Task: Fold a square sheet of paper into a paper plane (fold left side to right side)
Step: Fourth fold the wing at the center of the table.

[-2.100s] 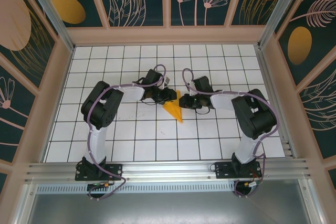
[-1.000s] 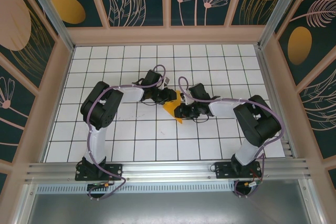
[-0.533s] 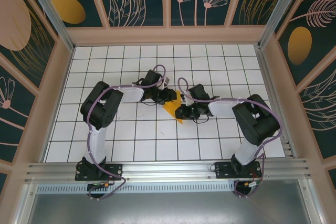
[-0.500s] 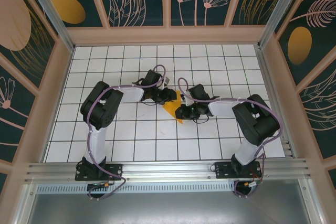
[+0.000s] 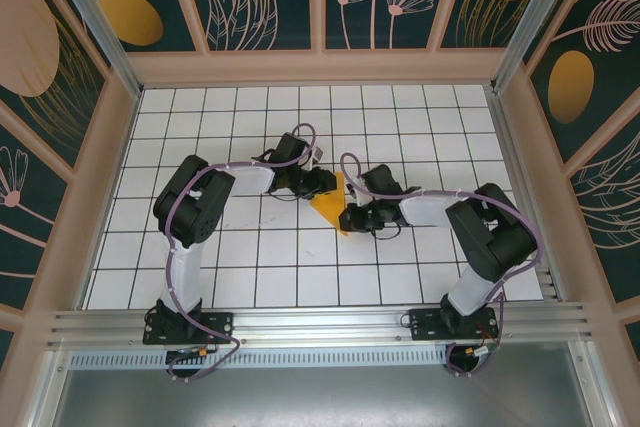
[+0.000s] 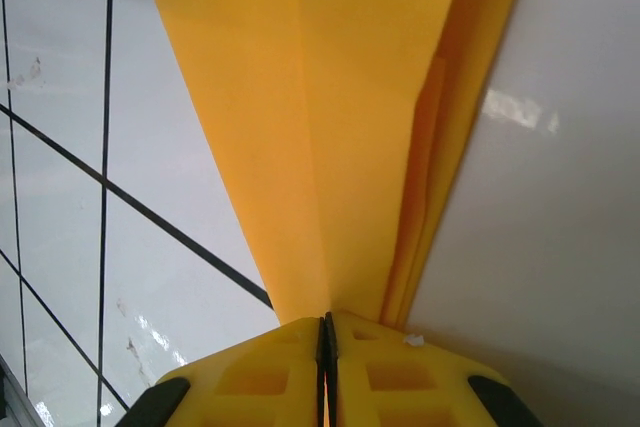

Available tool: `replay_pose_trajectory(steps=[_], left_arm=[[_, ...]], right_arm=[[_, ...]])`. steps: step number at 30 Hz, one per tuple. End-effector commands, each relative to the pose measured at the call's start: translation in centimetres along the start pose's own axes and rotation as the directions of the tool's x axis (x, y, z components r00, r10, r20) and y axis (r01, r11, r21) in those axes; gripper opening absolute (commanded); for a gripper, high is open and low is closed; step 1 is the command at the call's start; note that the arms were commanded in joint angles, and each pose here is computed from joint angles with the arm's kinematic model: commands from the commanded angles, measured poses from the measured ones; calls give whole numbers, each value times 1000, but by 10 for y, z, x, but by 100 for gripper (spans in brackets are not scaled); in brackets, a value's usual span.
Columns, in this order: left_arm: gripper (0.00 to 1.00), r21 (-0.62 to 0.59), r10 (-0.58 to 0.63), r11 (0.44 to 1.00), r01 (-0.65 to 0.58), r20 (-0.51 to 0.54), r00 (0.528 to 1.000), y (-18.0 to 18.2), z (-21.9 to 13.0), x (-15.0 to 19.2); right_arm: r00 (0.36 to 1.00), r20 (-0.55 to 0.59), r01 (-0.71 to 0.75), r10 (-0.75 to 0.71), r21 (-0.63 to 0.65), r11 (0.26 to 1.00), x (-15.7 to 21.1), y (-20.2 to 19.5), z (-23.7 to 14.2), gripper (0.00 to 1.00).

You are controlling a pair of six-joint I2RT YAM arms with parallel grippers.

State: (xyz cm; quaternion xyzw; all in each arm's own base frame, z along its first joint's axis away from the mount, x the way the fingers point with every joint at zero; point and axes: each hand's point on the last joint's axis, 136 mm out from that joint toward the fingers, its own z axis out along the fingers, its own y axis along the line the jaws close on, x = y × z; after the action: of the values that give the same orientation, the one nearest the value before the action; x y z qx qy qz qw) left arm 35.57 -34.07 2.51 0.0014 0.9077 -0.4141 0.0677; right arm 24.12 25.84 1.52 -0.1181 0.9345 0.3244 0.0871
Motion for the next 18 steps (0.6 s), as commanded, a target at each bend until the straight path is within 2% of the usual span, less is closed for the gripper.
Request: replay_pose_trajectory(steps=[1, 6, 9, 18], left_arm=[[38, -183, -67, 981, 58, -41, 997, 59, 14, 24], [38, -183, -68, 981, 59, -43, 997, 60, 15, 24], [38, -180, -69, 982, 61, -42, 997, 59, 14, 24], [38, -175, -67, 983, 59, -40, 997, 57, 13, 24]], right_arm=[[972, -207, -82, 109, 138, 987, 71, -31, -4, 13], [966, -233, -75, 111, 159, 984, 80, -33, -7, 13], [973, -211, -65, 97, 153, 986, 74, -29, -11, 13], [999, 38, 9, -7, -40, 999, 4, 31, -60, 18]])
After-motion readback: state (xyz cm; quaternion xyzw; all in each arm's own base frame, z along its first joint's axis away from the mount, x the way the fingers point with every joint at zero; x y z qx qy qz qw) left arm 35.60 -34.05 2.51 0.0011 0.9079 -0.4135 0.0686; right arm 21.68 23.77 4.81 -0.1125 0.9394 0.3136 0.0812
